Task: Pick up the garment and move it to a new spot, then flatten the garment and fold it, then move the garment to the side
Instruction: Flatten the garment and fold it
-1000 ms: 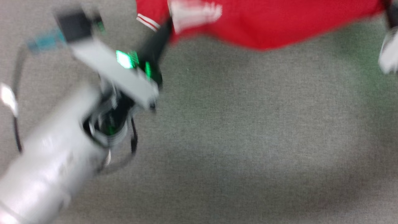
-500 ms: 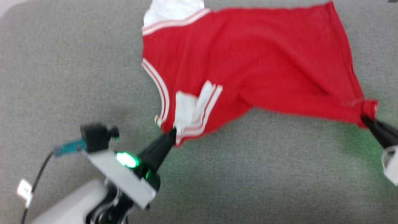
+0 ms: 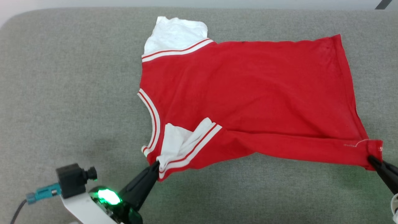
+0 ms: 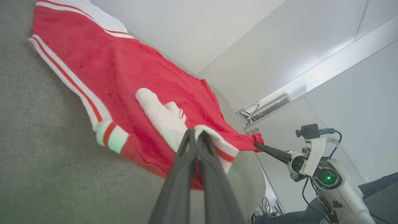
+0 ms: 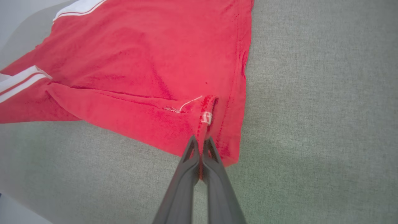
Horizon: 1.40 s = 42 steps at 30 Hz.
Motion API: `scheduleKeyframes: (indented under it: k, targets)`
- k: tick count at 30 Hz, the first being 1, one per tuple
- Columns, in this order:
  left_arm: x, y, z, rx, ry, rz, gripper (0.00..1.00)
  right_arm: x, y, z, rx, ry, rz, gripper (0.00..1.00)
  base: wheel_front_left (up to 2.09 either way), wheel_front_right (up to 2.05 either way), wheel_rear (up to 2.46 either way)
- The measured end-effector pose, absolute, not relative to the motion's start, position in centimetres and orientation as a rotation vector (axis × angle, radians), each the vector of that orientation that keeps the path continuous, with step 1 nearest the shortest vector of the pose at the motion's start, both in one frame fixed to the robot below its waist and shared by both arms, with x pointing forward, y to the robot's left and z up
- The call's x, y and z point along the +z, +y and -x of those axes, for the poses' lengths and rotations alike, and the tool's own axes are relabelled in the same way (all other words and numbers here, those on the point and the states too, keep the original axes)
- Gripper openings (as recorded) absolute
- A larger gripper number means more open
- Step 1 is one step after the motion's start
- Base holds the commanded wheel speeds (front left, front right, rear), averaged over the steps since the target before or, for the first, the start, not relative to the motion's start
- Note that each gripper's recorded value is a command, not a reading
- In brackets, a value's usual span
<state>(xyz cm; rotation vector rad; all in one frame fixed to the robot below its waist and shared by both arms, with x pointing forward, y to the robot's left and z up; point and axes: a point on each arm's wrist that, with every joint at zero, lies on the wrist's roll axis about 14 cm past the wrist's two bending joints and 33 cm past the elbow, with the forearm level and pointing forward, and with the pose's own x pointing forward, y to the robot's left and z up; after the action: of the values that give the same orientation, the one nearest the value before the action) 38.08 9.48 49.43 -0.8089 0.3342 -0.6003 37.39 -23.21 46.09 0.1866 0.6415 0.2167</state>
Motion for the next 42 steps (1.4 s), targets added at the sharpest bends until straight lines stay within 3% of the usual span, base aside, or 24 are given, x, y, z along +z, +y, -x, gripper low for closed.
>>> scheduleKeyframes:
  k: [4,15,22,31,36,37,38,39,40,42]
  targets:
    - [50.4,9.2,-38.9,-0.632,0.3,0.782,0.0,46.8,-22.8,-38.6,0.229,0.619,-0.18,0.0,0.0,0.0,0.0]
    - [54.4,9.2,-47.3,-0.651,0.169,0.748,0.0,48.2,-24.1,-46.9,0.185,0.533,-0.14,0.0,0.0,0.0,0.0]
    - [49.2,10.9,-51.2,-0.515,0.272,0.714,0.0,43.9,-24.1,-49.1,0.17,0.637,-0.131,0.0,0.0,0.0,0.0]
    - [42.3,11.4,-51.8,-0.437,0.435,0.653,0.0,39.8,-24.0,-50.4,0.16,0.695,-0.122,0.0,0.0,0.0,0.0]
    - [40.9,11.1,-51.6,-0.455,0.484,0.566,0.37,39.5,-23.8,-50.6,0.162,0.684,-0.123,0.0,0.0,0.0,0.0]
    - [40.9,11.1,-51.5,-0.457,0.487,0.559,0.49,39.6,-23.8,-50.6,0.163,0.677,-0.121,0.11,0.0,0.0,0.0]
    - [41.0,11.1,-51.4,-0.458,0.489,0.557,0.77,39.7,-23.8,-50.6,0.164,0.671,-0.119,0.38,0.0,0.0,0.0]
    - [41.1,11.1,-51.3,-0.459,0.489,0.552,1.0,39.8,-23.8,-50.5,0.163,0.663,-0.121,0.76,0.0,0.0,0.0]
    - [41.3,11.2,-51.1,-0.462,0.49,0.54,1.0,40.0,-23.8,-50.5,0.162,0.654,-0.126,1.0,0.0,0.0,0.0]
    - [41.7,11.7,-50.7,-0.47,0.497,0.504,1.0,40.6,-23.9,-50.3,0.156,0.635,-0.137,1.0,0.0,0.0,0.0]
